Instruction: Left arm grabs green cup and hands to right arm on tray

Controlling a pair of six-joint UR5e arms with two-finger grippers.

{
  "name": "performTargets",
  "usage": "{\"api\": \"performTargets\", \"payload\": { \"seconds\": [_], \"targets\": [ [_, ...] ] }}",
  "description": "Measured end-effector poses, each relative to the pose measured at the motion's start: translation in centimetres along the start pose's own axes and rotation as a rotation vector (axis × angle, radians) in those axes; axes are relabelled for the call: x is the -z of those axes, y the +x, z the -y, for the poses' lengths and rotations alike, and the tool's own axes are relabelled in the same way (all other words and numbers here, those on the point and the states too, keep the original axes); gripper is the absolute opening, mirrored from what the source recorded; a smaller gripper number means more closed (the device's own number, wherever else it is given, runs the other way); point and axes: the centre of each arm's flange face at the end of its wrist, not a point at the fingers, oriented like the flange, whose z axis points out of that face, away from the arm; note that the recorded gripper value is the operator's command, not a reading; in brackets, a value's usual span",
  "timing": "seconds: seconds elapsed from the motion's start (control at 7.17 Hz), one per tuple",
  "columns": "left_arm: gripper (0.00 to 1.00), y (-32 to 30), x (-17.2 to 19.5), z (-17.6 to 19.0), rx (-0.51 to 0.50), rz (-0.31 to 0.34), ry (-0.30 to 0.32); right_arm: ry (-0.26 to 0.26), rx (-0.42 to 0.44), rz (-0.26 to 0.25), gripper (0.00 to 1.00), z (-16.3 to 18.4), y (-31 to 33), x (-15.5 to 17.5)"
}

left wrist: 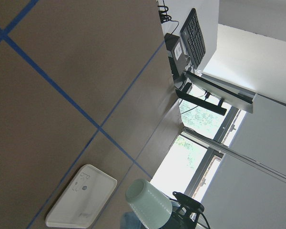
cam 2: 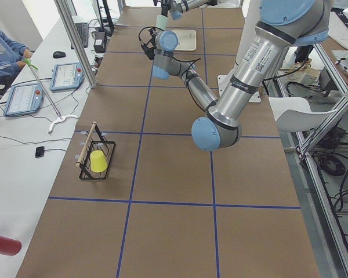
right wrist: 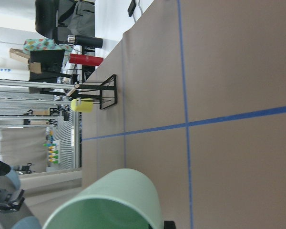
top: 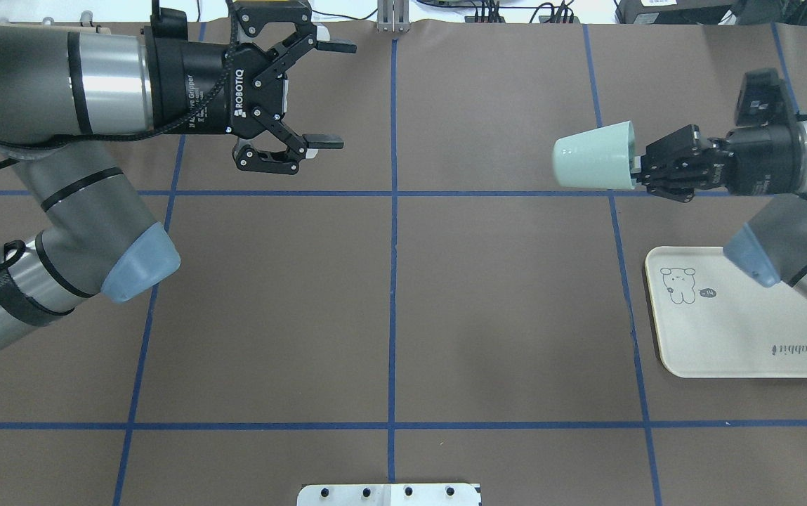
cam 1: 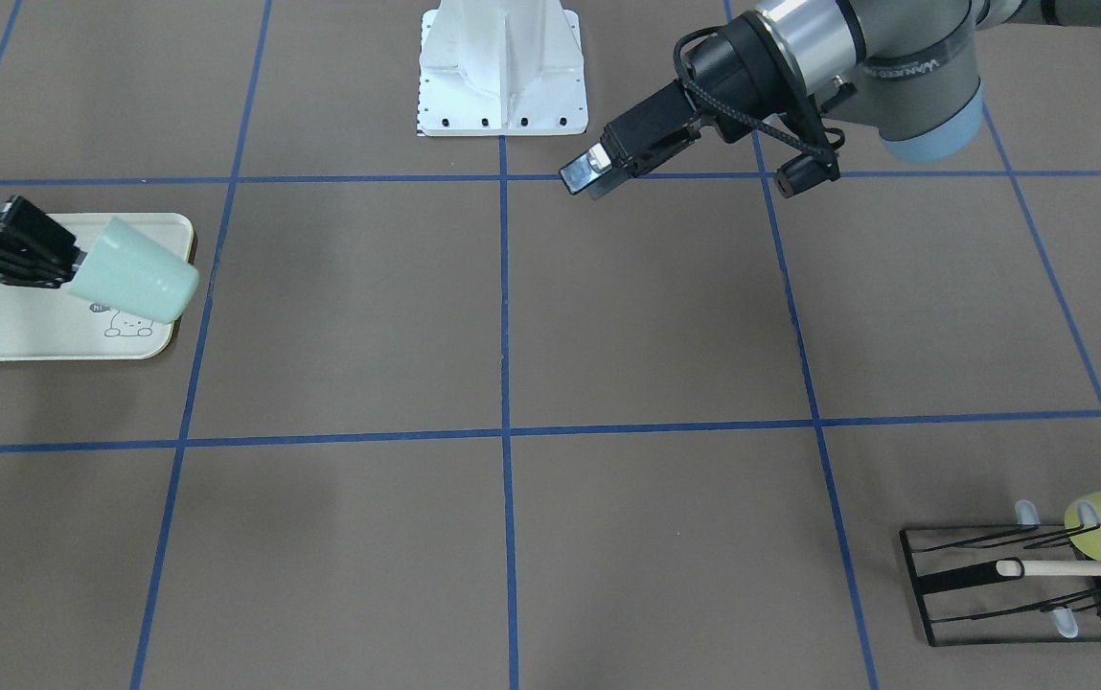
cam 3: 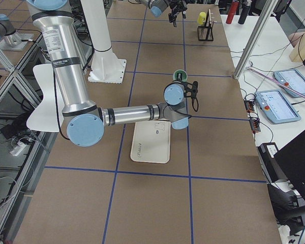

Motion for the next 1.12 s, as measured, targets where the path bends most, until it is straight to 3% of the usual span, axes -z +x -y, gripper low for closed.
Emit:
{"api": "performTargets", "payload": {
  "seconds": [0.14,0.28,0.56,0.84,1.12],
  "targets": [
    [1.00,-0.6,0.5,1.2,-0.016,0.024,0.031,-0.001,-0.014,-0.094,0.00,1.5,1.8,3.0],
    [1.00,-1.2,0.7,1.8,-0.020,0.036,0.048,0.009,-0.067,-0.156,0.00,2.6,3.3,5.2],
    [1.00,-1.8,1.0,2.6,-0.017,0.046,0.067,0.110,-0.151,-0.216,0.00,4.0,5.4,8.1],
    [1.00,-1.9,1.1,2.8,-0.019,0.048,0.075,0.227,-0.108,-0.299,0.00,5.0,8.0,9.6],
    [1.00,-2.7,2.5,4.4,-0.080,0.068,0.105,0.219,-0.001,-0.425,0.00,6.1,10.0,9.6]
  ]
}}
